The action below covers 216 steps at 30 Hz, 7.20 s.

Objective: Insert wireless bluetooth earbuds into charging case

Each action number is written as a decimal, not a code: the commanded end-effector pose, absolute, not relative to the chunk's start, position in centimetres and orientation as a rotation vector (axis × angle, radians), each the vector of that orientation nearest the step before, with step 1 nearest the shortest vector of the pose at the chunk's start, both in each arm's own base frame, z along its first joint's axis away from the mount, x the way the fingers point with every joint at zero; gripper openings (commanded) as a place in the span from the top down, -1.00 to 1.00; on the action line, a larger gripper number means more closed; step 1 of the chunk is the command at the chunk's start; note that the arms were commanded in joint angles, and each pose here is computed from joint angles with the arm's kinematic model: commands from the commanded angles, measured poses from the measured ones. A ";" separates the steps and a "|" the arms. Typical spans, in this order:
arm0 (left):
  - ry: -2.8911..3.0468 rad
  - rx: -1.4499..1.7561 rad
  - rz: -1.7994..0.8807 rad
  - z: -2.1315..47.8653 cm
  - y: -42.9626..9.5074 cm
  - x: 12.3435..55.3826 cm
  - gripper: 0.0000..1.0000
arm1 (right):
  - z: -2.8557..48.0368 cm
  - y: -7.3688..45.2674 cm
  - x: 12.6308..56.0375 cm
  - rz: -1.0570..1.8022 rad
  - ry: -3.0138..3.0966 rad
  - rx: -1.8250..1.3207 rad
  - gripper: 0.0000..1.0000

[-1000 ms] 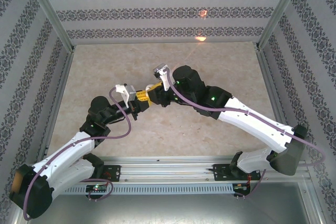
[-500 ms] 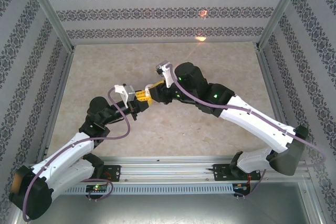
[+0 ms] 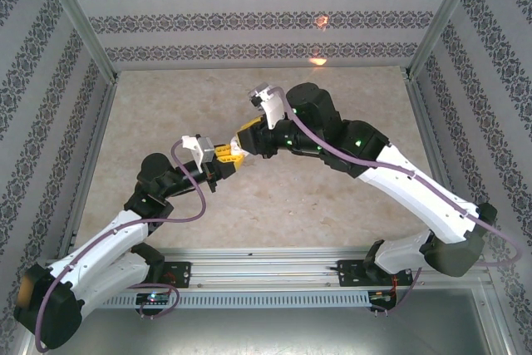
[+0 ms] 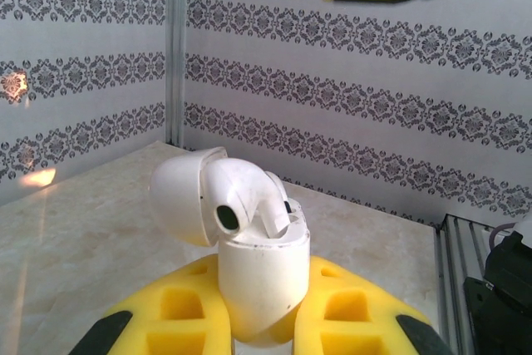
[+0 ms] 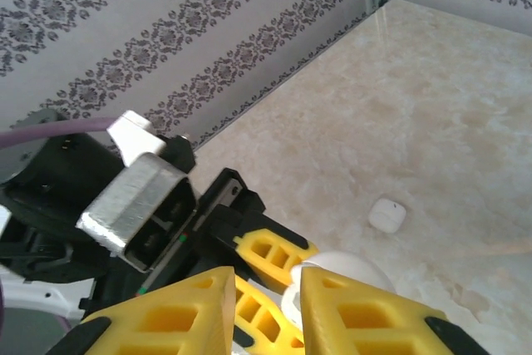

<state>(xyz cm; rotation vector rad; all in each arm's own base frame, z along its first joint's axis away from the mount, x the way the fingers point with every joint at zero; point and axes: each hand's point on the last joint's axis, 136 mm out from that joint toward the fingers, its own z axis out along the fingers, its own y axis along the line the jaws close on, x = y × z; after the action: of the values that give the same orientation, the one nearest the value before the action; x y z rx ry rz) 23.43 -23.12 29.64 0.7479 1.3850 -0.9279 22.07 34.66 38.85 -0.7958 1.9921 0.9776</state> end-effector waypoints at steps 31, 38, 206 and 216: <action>1.325 0.804 -0.979 31.8 -23.9 22.7 1.00 | 33.7 34.1 22.7 0.774 2.214 -1.038 0.76; 1.326 0.800 -0.975 31.8 -23.9 22.8 1.00 | 33.4 33.8 22.2 0.800 2.212 -1.032 0.82; 1.277 0.870 -1.015 32.2 -24.3 21.5 1.00 | 36.4 32.1 27.2 0.987 2.385 -0.569 0.35; 1.252 0.888 -1.025 33.1 -24.6 21.5 1.00 | 33.7 35.1 26.3 1.387 2.405 -0.601 0.60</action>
<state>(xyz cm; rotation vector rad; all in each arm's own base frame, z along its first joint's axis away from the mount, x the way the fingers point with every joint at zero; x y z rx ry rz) 22.05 -24.52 30.04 0.8720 1.3589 -1.0181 27.38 33.51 31.99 -0.5460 2.4828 1.1873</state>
